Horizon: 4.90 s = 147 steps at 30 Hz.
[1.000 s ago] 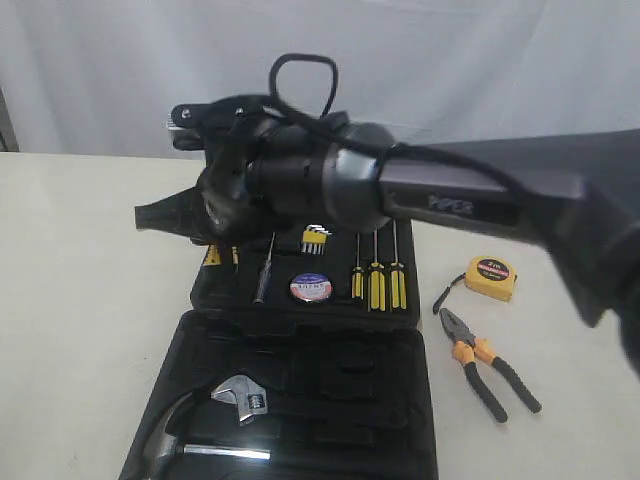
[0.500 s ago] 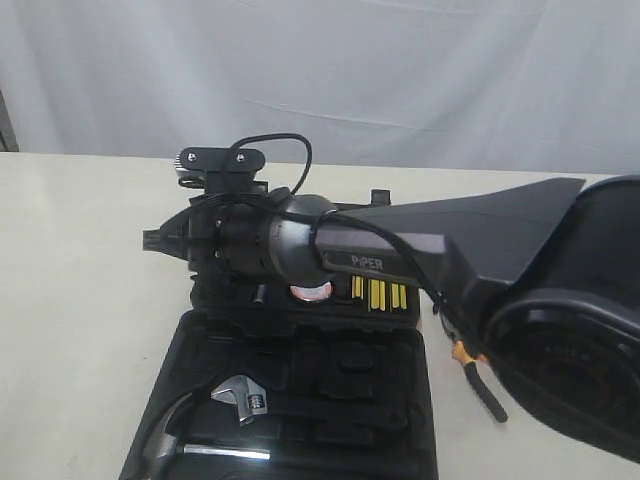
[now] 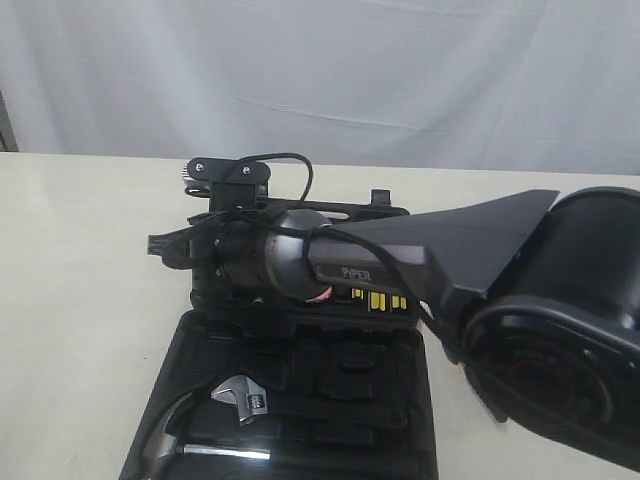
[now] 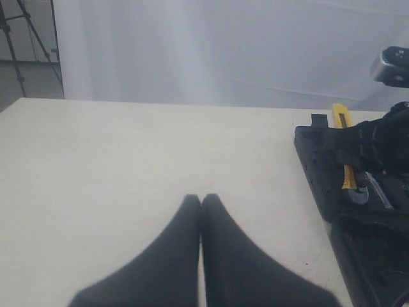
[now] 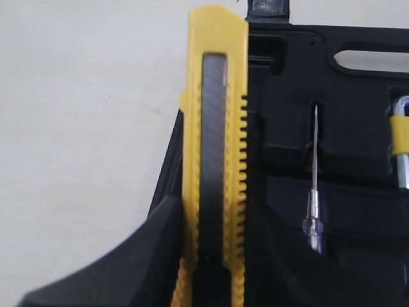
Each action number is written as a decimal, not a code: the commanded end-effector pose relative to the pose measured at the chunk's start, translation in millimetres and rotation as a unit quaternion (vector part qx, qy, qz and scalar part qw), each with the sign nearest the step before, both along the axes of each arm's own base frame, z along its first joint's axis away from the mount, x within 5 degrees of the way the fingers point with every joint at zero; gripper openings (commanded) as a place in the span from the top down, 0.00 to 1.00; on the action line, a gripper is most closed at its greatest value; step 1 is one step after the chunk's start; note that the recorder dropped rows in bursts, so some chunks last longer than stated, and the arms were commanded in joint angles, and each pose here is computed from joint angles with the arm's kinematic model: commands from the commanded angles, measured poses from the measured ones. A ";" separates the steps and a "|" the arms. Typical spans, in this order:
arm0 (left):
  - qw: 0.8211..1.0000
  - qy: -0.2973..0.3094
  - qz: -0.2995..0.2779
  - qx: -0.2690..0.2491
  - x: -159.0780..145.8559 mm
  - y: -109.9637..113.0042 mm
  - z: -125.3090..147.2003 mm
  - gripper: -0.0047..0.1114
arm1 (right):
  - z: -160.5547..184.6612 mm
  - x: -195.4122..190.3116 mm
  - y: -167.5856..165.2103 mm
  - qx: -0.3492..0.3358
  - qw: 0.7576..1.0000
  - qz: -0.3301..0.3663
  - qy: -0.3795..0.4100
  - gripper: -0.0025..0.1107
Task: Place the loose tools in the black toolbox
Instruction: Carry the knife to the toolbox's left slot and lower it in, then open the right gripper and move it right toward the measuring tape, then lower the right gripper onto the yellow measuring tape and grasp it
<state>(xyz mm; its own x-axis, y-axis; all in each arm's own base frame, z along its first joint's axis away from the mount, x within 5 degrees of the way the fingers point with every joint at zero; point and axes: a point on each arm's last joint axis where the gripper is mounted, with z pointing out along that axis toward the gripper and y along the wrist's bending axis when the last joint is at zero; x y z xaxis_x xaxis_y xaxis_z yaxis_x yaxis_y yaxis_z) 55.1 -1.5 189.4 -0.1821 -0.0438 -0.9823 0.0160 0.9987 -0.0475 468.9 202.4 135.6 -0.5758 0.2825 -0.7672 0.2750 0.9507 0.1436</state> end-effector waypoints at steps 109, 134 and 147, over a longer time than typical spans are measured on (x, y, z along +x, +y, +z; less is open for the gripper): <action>1.000 -0.001 -0.001 -0.002 -0.1 -0.2 -0.5 0.96 | 253.8 -249.4 -90.2 -0.155 0.948 0.270 0.069 0.98; 1.000 -0.001 -0.001 -0.002 -0.1 -0.2 -0.5 0.96 | 155.6 -192.0 -228.6 -0.021 0.941 0.183 0.284 0.98; 1.000 -0.001 -0.001 -0.002 -0.1 -0.2 -0.5 0.96 | 130.1 -131.1 -269.1 -0.127 0.916 0.210 0.318 0.98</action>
